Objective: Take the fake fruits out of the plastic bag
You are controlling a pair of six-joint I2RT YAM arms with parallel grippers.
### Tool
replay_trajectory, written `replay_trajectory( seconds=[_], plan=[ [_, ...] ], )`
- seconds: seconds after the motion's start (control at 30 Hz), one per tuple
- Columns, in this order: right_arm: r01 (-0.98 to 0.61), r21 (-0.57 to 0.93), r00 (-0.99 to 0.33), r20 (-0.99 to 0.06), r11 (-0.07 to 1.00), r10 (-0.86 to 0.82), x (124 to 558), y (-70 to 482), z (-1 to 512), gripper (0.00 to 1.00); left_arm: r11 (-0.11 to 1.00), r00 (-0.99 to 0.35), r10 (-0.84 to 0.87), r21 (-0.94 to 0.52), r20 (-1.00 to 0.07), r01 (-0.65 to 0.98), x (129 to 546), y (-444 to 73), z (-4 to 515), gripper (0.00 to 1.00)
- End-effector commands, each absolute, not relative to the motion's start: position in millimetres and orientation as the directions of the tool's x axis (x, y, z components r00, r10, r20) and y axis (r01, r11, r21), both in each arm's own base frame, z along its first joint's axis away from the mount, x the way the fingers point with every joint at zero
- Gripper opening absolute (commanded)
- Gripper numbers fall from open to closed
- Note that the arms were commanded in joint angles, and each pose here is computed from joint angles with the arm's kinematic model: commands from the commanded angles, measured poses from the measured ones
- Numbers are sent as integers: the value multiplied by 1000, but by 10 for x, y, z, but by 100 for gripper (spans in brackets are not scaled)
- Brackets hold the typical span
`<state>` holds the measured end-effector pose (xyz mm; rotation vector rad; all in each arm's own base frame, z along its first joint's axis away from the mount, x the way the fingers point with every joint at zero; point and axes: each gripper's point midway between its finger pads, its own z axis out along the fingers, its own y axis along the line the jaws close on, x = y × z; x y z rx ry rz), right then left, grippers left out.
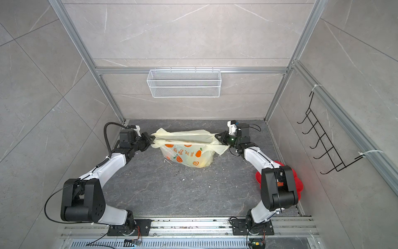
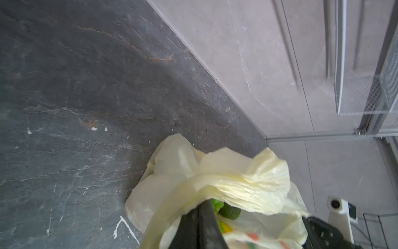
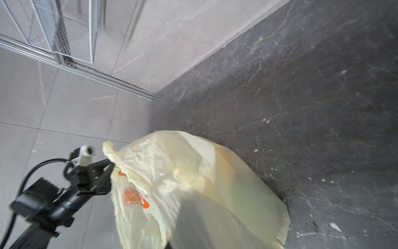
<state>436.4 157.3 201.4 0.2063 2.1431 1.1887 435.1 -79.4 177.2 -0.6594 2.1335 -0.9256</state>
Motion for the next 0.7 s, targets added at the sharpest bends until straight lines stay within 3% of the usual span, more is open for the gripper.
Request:
replay_trajectory(
  seconds=[0.0,0.13,0.23,0.5,0.67],
  plan=[
    [-213,822,-706,-504,529,498,4433,1353,2260,0,547,-517,-787,-769,-338,-330,4468,-304,1515,0],
    [-258,789,-719,-543,558,435,4389,1633,2281,0,597,-596,-720,-755,-355,-272,4514,-525,1490,0],
    [-327,734,-725,-599,594,340,4312,2039,2338,0,685,-650,-622,-706,-436,-181,4497,-877,1632,0],
    [-320,688,-764,-594,651,252,4345,2606,2163,0,791,-687,-407,-609,-602,65,4322,-1795,2085,0],
    [-364,682,-754,-616,634,229,4200,2646,2407,0,865,-687,-405,-496,-603,-75,4323,-1588,1899,0]
  ],
)
